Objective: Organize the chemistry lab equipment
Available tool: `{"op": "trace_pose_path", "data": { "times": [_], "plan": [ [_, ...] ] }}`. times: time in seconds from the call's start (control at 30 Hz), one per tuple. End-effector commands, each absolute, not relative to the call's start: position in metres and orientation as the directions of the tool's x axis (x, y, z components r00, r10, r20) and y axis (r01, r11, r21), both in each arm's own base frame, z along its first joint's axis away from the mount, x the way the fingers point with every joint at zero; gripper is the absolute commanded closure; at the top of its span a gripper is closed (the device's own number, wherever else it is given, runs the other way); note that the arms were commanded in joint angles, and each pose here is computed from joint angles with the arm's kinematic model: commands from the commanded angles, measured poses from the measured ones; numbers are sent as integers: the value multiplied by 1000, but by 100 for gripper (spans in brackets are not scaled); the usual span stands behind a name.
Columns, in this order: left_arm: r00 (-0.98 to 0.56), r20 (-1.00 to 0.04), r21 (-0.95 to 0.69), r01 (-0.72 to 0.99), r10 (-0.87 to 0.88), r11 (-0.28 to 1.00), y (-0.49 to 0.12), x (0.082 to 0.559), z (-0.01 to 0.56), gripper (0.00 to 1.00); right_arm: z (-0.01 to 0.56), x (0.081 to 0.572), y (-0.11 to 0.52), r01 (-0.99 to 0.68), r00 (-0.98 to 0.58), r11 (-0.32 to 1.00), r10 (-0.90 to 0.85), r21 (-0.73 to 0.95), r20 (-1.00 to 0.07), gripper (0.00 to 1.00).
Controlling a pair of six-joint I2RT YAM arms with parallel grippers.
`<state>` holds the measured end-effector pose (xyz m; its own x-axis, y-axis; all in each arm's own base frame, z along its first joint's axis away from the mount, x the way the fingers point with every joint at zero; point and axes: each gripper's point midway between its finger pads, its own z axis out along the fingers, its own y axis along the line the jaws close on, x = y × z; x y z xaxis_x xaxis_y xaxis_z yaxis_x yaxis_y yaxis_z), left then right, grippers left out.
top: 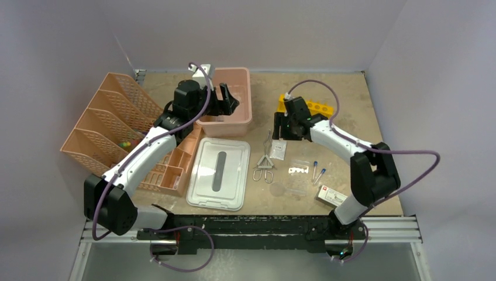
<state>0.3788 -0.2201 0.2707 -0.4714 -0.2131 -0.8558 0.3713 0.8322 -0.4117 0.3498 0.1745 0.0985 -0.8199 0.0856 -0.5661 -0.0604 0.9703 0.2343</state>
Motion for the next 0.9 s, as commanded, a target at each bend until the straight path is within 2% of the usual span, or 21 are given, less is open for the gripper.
{"op": "trace_pose_path", "data": {
  "times": [0.0, 0.13, 0.37, 0.5, 0.67, 0.87],
  "plan": [
    [-382, -890, -409, 425, -250, 808, -221, 376, 305, 19, 83, 342, 210, -87, -863, 961, 60, 264, -502, 37],
    [-384, -889, -407, 417, -248, 813, -219, 375, 303, 19, 78, 350, 232, -68, -864, 954, 89, 291, -495, 45],
    [-389, -887, -410, 414, -249, 813, -218, 371, 301, 20, 69, 381, 227, 35, -818, 980, 142, 197, -558, 46],
    [-388, -887, -411, 417, -250, 811, -218, 371, 302, 21, 58, 393, 218, 98, -803, 986, 160, 138, -574, 50],
    [-396, -884, -417, 421, -250, 806, -220, 371, 301, 21, 47, 406, 219, 83, -794, 992, 126, 100, -594, 54],
    [-406, -878, -425, 417, -254, 803, -221, 372, 298, 21, 33, 411, 226, 93, -814, 990, 137, 106, -565, 59]
  ]
}}
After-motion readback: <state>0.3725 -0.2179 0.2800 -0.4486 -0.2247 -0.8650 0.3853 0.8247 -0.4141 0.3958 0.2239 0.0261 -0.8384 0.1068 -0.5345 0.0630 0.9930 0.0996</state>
